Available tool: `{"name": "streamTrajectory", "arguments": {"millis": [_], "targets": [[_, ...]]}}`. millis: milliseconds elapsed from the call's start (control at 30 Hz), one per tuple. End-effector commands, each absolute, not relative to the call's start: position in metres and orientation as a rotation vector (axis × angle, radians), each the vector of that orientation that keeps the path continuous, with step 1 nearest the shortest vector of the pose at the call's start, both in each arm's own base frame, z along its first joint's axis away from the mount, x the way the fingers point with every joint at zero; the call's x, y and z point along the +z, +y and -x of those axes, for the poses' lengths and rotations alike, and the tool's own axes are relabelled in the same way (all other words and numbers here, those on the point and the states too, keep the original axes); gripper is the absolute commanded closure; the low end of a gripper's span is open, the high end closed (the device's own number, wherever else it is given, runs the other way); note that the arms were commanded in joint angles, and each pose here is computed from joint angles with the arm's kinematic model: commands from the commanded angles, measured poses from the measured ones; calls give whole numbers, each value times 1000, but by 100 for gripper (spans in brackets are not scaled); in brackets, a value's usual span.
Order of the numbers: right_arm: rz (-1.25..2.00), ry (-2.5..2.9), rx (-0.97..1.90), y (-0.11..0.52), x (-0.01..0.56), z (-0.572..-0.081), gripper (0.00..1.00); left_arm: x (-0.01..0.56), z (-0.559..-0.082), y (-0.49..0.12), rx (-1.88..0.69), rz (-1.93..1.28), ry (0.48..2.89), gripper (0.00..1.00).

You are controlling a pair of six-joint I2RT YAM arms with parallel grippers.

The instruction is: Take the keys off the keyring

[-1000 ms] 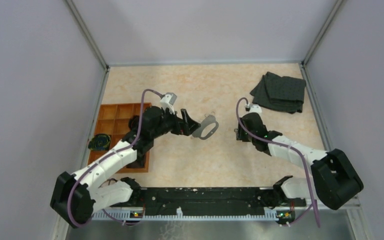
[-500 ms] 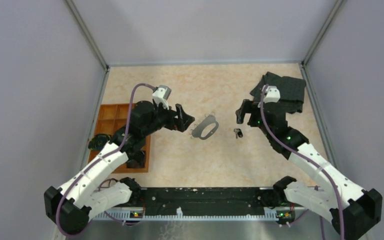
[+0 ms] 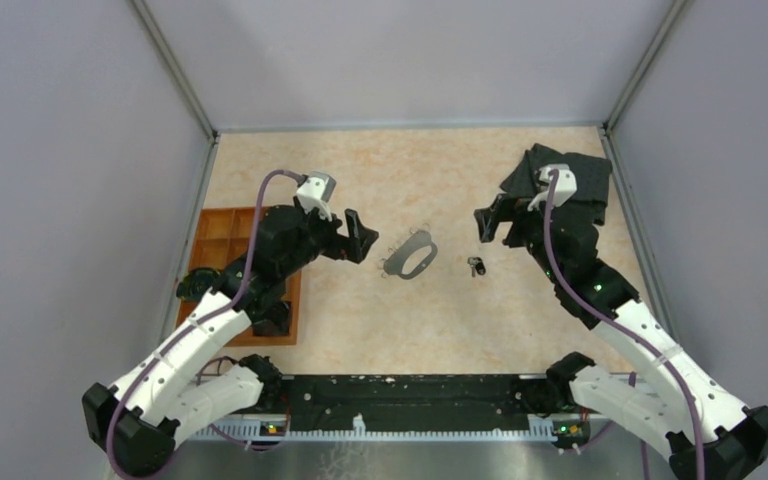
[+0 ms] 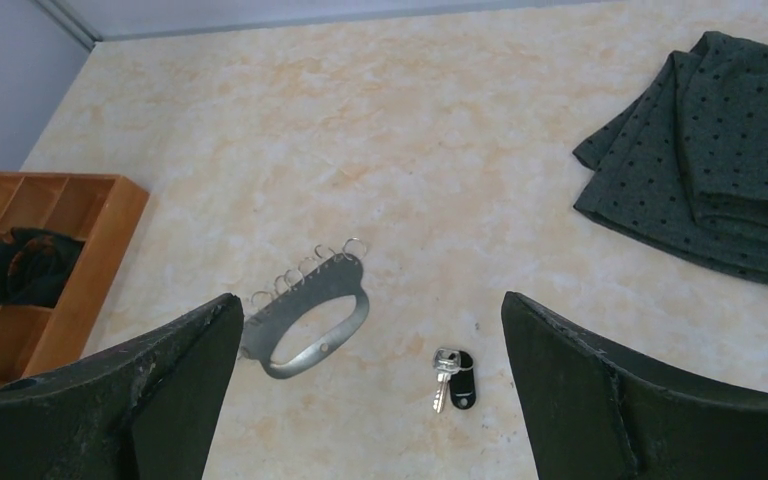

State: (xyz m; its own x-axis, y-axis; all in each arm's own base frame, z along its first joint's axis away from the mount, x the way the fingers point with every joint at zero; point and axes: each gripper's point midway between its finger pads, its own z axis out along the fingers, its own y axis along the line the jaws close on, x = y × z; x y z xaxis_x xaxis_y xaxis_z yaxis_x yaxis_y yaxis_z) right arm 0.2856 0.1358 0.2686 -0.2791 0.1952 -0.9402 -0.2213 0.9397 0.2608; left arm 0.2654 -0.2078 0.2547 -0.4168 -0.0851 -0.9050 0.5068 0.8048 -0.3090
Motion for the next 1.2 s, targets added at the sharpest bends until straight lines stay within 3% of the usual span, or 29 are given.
{"name": "streamTrajectory", "arguments": {"millis": [0, 1167], "targets": [[30, 1723, 426, 137, 297, -289, 1, 272, -268, -199, -638, -313, 1817, 1], [40, 1706, 454, 139, 302, -285, 1, 262, -264, -199, -643, -334, 1834, 1]]}}
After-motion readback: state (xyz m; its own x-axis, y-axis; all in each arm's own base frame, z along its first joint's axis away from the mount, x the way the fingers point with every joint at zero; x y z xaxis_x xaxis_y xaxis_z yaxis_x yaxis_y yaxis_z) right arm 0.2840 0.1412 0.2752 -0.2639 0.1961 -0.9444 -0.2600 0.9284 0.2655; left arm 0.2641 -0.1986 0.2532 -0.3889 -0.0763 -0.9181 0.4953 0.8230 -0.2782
